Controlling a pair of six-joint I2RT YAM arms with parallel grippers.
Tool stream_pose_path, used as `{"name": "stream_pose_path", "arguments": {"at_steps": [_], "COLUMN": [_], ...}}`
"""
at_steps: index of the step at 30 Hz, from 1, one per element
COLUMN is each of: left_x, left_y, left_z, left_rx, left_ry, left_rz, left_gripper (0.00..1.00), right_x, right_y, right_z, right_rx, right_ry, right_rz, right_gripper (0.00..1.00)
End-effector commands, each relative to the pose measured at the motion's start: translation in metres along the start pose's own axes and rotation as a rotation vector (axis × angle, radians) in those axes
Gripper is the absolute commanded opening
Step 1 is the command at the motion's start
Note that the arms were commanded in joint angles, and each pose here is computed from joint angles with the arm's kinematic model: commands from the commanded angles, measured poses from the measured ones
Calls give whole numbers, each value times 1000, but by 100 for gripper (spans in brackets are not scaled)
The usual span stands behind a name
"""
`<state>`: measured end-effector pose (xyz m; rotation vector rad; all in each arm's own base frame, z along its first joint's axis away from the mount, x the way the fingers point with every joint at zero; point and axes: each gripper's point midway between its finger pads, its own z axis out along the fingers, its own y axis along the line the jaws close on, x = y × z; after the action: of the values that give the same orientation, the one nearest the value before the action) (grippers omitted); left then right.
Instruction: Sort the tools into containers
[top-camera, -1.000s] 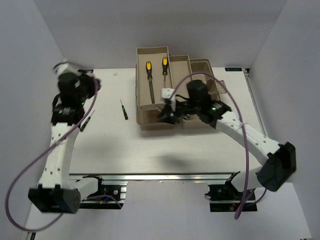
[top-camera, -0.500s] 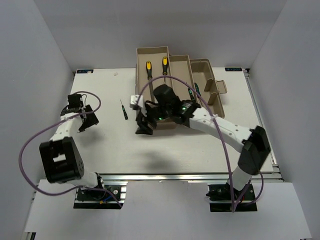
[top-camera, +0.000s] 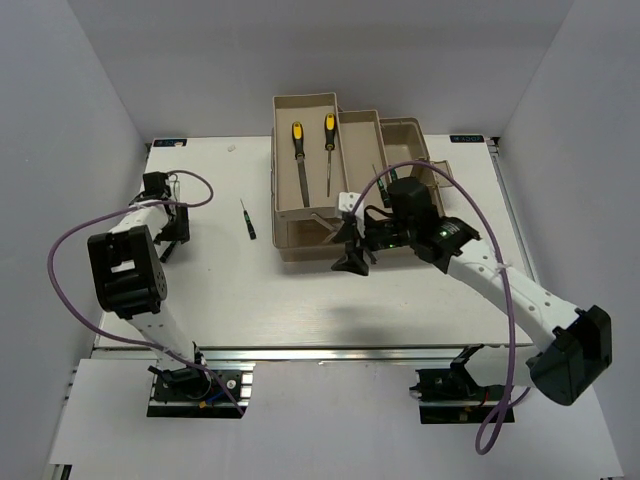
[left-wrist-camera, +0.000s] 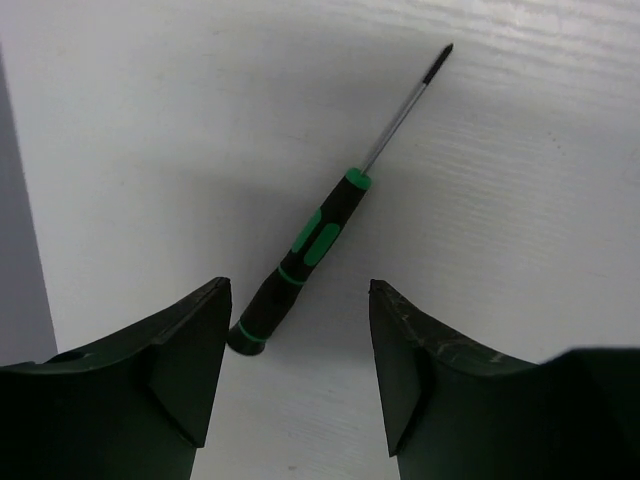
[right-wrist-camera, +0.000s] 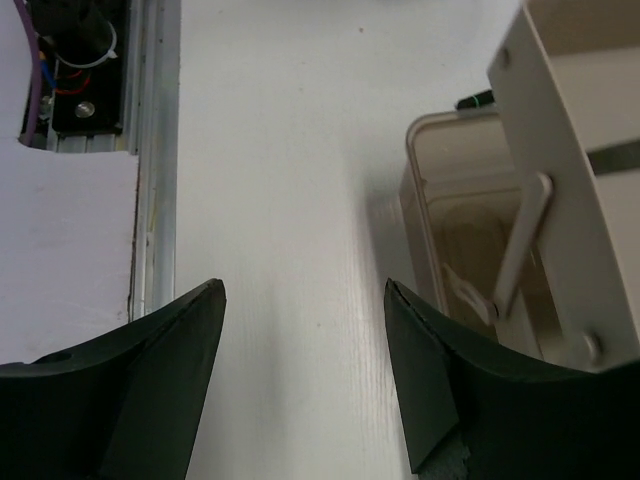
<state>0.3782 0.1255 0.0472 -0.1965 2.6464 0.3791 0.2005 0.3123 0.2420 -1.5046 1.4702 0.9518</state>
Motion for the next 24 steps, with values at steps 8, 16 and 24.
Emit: {"name": "stream_pose_path", "arguments": {"at_steps": [8, 16, 24], "left_x": [7, 17, 50], "left_y": [-30, -45, -93], "left_z": [30, 26, -4], "left_rx": [172, 240, 469], "left_ry": [15, 11, 13], "left_rz": [142, 90, -119], "left_gripper": [60, 30, 9], "right_x": [-6, -15, -18], "right_y": [4, -7, -14], "right_z": [-27, -34, -39], "right_rx": [17, 56, 83], "right_ry": [-73, -92, -102], "right_rz": [1, -19, -23], "right_gripper": [71, 71, 71]}}
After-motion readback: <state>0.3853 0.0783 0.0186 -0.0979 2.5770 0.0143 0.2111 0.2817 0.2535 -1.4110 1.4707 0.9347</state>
